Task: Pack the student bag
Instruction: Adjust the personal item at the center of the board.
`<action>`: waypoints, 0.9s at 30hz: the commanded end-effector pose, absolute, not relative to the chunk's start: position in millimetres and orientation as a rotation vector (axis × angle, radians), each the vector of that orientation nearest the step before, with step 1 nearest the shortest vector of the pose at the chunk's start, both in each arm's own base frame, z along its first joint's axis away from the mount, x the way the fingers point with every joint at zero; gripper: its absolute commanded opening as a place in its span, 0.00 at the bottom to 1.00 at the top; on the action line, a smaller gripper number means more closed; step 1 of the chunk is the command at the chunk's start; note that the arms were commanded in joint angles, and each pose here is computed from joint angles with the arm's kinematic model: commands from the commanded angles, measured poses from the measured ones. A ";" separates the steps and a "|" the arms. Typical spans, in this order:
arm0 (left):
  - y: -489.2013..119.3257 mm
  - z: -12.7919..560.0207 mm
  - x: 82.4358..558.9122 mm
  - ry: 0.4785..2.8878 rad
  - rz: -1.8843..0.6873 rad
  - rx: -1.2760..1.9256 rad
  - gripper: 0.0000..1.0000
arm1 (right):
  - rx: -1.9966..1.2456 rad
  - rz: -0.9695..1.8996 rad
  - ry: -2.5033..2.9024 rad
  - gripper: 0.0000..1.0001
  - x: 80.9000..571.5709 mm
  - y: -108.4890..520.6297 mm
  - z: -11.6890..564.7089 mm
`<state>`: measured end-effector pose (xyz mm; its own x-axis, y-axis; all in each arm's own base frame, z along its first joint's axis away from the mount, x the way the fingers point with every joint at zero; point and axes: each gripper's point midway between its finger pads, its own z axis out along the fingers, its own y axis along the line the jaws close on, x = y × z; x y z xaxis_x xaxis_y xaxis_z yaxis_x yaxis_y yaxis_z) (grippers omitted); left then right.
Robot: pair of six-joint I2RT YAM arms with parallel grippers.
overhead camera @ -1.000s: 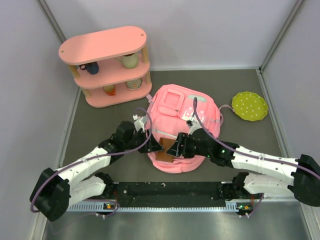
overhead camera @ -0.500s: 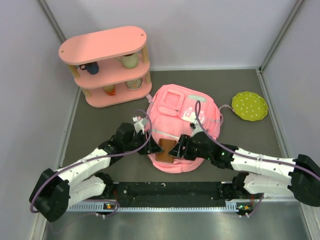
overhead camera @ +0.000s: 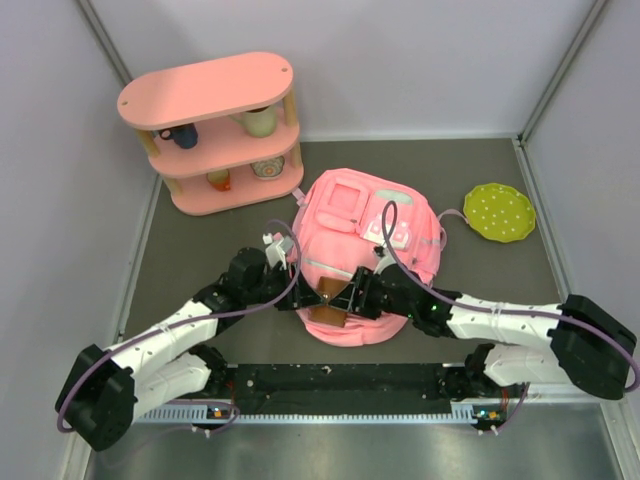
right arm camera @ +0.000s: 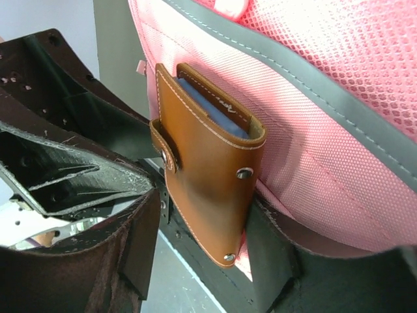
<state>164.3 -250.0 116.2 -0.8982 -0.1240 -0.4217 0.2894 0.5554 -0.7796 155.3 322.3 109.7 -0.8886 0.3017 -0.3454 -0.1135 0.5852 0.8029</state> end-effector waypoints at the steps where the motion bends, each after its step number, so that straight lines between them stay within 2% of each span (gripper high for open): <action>1: -254.4 125.4 167.8 2.298 -1.315 0.181 0.44 | 0.176 1.364 2.284 0.50 162.6 333.3 122.8; 4: -253.6 123.4 168.3 2.301 -1.308 0.171 0.43 | 0.179 1.367 2.272 0.45 162.0 330.0 122.4; 8: -250.9 122.7 169.9 2.303 -1.287 0.149 0.43 | 0.199 1.342 2.255 0.28 163.5 321.6 120.3; 10: -250.6 126.9 171.4 2.288 -1.285 0.146 0.44 | 0.197 1.332 2.245 0.24 164.4 319.8 120.5; 14: -252.0 147.0 176.6 2.223 -1.293 0.159 0.47 | 0.195 1.309 2.252 0.20 165.0 317.1 118.0; 19: -248.7 169.4 190.9 2.140 -1.236 0.143 0.62 | 0.191 1.294 2.262 0.19 165.5 316.6 114.4; 22: -243.1 152.4 194.7 2.201 -1.170 0.103 0.64 | 0.193 1.294 2.262 0.19 166.5 316.6 114.4; 27: -251.2 135.2 187.4 2.296 -1.213 0.118 0.61 | 0.199 1.292 2.263 0.19 167.5 315.7 114.3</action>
